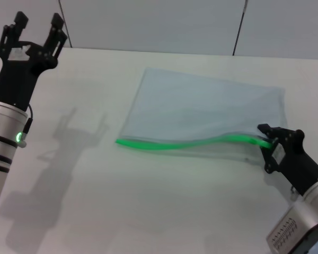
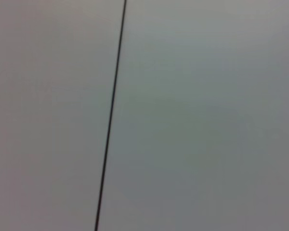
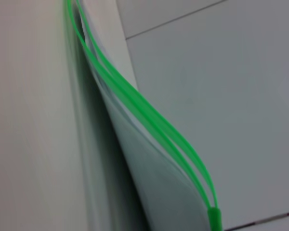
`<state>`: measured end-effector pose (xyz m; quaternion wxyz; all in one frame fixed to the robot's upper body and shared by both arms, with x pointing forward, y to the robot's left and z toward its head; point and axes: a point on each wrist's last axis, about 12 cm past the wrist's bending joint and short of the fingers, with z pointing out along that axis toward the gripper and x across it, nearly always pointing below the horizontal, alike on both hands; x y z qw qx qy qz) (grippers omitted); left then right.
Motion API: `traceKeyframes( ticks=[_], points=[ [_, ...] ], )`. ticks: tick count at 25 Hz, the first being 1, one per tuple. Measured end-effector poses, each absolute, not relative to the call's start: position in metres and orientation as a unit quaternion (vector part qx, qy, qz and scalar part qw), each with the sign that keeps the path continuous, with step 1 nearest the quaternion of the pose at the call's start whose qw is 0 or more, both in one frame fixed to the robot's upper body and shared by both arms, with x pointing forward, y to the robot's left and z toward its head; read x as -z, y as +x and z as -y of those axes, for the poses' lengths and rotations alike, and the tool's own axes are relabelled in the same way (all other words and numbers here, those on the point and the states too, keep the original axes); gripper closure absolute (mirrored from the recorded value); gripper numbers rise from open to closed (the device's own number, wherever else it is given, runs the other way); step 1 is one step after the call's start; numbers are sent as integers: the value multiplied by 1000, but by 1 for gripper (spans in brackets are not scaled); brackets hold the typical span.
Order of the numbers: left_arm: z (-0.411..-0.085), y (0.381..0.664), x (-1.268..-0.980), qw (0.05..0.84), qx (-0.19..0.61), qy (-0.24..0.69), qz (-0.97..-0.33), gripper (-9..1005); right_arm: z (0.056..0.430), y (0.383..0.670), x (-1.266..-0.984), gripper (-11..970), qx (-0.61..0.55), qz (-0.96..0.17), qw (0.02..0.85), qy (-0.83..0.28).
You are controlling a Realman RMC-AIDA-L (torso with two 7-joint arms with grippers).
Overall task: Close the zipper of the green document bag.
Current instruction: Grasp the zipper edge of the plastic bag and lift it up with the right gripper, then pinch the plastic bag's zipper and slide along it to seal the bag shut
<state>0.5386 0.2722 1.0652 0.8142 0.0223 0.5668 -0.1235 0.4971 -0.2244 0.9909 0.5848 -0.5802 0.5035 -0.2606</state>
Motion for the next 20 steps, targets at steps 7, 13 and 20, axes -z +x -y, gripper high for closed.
traceKeyframes(
  ticks=[7, 13, 20],
  points=[
    [-259, 547, -1063, 798, 131, 63, -585, 203, 208, 506, -997, 906, 240, -500, 594, -583],
    [-236, 555, -1060, 777, 119, 148, -600, 203, 196, 517, -1003, 910, 231, -493, 599, -588],
    [-201, 552, -1051, 749, 82, 301, -585, 260, 187, 529, -1013, 910, 226, -479, 612, -588]
  ],
)
